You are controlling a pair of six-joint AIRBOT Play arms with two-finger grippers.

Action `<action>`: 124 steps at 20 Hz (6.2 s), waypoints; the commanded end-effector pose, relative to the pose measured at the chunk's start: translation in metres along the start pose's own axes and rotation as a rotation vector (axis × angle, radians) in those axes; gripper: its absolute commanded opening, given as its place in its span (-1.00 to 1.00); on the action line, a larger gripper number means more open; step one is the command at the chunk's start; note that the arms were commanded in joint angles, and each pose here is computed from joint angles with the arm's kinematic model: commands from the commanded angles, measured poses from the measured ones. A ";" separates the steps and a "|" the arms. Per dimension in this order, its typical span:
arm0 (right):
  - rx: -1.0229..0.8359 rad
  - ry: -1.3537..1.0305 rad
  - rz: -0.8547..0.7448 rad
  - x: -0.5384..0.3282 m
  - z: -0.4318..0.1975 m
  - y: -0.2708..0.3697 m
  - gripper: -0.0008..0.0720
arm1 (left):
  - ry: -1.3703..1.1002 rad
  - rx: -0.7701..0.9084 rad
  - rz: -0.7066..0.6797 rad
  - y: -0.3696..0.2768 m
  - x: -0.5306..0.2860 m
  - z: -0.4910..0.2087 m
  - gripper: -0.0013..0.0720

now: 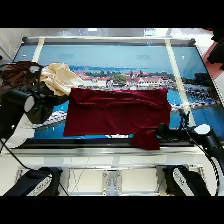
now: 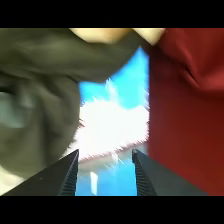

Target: Fold the shirts.

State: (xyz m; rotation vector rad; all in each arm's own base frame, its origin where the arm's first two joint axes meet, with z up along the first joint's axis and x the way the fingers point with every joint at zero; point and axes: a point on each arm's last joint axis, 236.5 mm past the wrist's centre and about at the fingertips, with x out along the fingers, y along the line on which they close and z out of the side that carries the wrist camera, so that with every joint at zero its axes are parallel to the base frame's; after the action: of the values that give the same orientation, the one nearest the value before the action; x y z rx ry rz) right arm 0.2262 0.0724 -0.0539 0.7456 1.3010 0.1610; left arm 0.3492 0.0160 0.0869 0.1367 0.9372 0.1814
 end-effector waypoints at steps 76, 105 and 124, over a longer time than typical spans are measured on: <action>-0.110 -0.260 -0.083 0.056 0.233 0.007 -0.92 | 0.128 -0.251 -0.407 -0.129 0.167 0.044 -0.94; -0.034 -0.285 -0.108 -0.007 0.282 -0.070 0.87 | -0.588 0.379 -0.804 -0.301 -0.043 0.181 0.69; -0.016 -0.104 0.269 0.042 0.248 -0.017 0.79 | -0.530 0.385 -0.868 -0.329 -0.053 0.160 0.66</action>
State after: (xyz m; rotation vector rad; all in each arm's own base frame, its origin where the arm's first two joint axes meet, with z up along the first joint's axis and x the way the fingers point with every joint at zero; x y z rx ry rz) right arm 0.4636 -0.0323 -0.0870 0.8736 1.0874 0.2828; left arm 0.4796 -0.3215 0.1610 0.1328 0.4082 -0.8113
